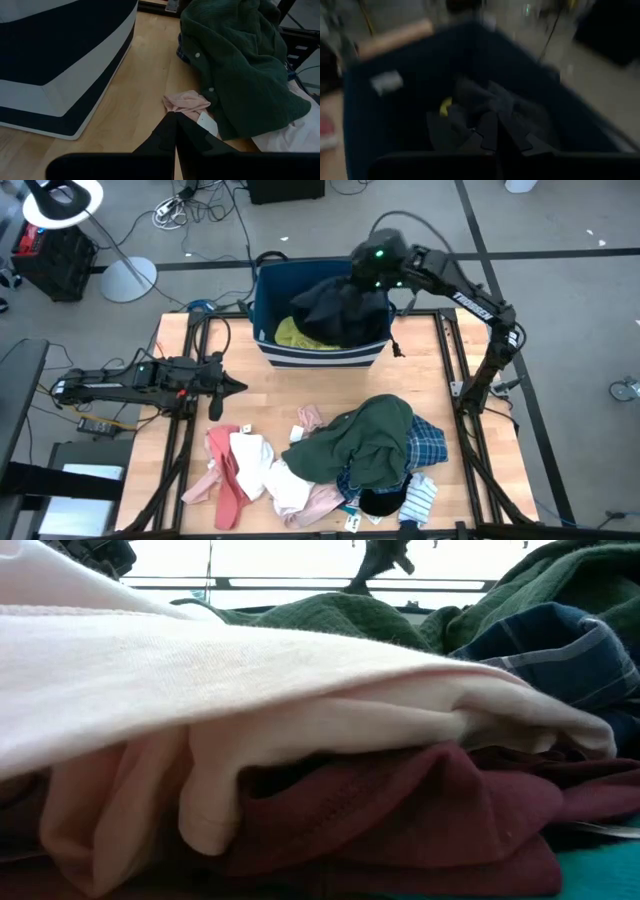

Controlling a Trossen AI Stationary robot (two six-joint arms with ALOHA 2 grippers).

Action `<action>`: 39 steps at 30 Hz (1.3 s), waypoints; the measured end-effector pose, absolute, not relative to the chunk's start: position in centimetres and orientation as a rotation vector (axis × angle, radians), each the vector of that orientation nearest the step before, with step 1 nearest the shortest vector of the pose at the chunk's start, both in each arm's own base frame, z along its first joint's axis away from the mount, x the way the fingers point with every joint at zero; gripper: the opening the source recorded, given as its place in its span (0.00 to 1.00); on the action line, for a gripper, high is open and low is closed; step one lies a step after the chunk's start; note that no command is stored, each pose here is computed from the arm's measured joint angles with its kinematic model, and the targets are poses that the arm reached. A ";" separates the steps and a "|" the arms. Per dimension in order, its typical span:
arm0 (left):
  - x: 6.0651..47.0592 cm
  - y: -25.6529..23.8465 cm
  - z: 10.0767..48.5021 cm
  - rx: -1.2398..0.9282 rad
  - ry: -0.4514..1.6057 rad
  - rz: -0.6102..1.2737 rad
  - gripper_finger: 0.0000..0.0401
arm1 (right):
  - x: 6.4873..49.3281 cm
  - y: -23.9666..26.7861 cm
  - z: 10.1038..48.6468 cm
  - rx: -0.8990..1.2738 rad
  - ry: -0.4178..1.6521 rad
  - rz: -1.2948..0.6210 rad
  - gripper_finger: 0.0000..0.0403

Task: Sort clothes
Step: Put the top black short into the blue laundry organizer

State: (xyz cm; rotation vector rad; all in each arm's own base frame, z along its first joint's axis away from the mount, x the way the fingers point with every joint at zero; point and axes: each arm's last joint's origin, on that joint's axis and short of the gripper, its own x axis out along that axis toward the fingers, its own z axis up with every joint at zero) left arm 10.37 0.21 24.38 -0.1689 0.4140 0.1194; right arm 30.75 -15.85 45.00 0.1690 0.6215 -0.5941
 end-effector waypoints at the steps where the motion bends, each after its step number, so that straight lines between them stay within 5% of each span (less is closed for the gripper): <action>1: 10.4 0.2 24.4 -0.169 0.413 0.120 0.03 | 31.1 -15.9 44.3 0.189 0.660 -0.585 0.00; 14: 10.4 0.2 24.4 -0.173 0.414 0.126 0.03 | 40.4 -18.4 28.6 0.330 1.162 -0.445 0.00; 23: 10.4 0.2 24.4 -0.172 0.415 0.127 0.03 | 42.3 -20.8 20.4 0.525 1.306 -0.358 0.02; 32: 10.6 0.3 24.2 -0.165 0.433 0.134 0.03 | 42.4 -21.3 19.8 0.542 1.297 -0.348 0.14; 39: 10.9 0.3 24.0 -0.159 0.457 0.144 0.03 | 41.0 -20.7 25.2 0.481 1.185 -0.345 0.26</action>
